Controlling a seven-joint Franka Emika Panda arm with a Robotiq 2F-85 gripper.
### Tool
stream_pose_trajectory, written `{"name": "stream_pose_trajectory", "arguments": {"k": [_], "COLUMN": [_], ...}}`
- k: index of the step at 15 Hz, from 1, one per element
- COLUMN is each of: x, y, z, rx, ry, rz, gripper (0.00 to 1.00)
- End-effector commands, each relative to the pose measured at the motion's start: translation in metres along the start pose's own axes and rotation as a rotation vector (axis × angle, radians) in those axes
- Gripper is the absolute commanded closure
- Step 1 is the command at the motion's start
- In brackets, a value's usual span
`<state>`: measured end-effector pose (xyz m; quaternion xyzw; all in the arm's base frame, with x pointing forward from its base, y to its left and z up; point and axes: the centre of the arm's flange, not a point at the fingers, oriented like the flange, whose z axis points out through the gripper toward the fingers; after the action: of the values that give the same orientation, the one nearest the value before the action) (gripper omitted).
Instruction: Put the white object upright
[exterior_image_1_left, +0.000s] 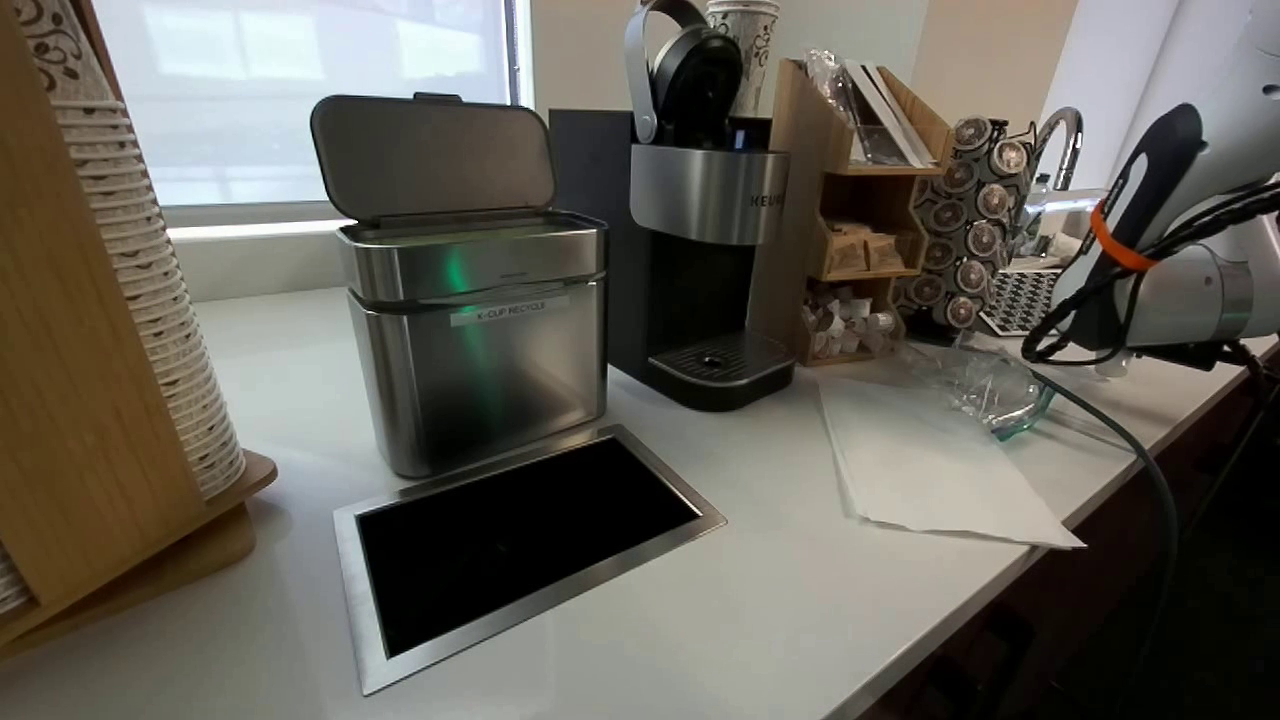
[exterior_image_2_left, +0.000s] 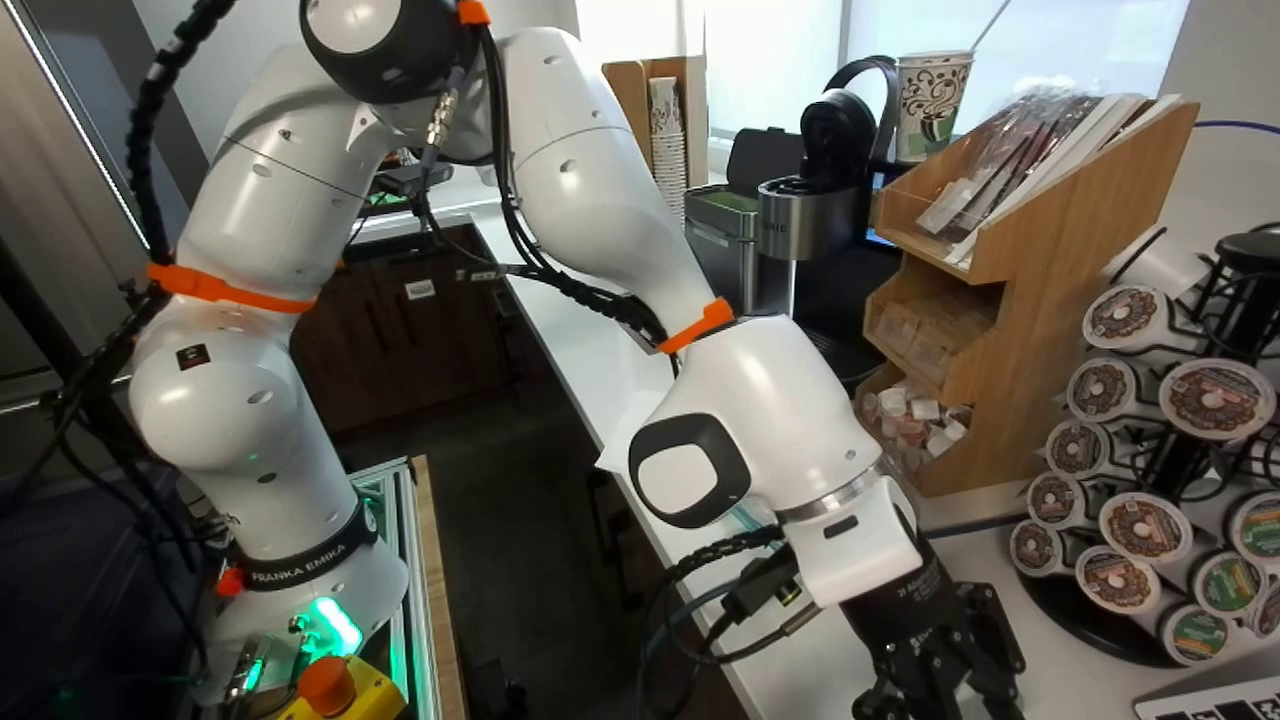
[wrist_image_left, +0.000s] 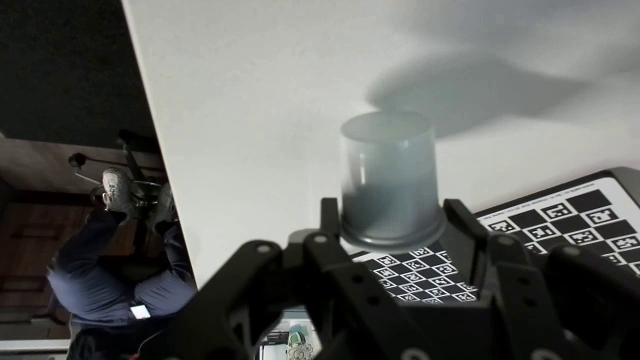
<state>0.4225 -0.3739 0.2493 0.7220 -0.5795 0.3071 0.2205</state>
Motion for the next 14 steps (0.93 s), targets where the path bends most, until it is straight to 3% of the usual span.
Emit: {"name": "stream_pose_trajectory", "arguments": {"k": [1,14], "x": [-0.012,-0.012], "y": [0.000,-0.008], "z": [-0.007,-0.020], "rx": [-0.019,-0.012], "ry": [0.073,0.221], "rz": [0.012,-0.002], "gripper": [0.71,0.71]}}
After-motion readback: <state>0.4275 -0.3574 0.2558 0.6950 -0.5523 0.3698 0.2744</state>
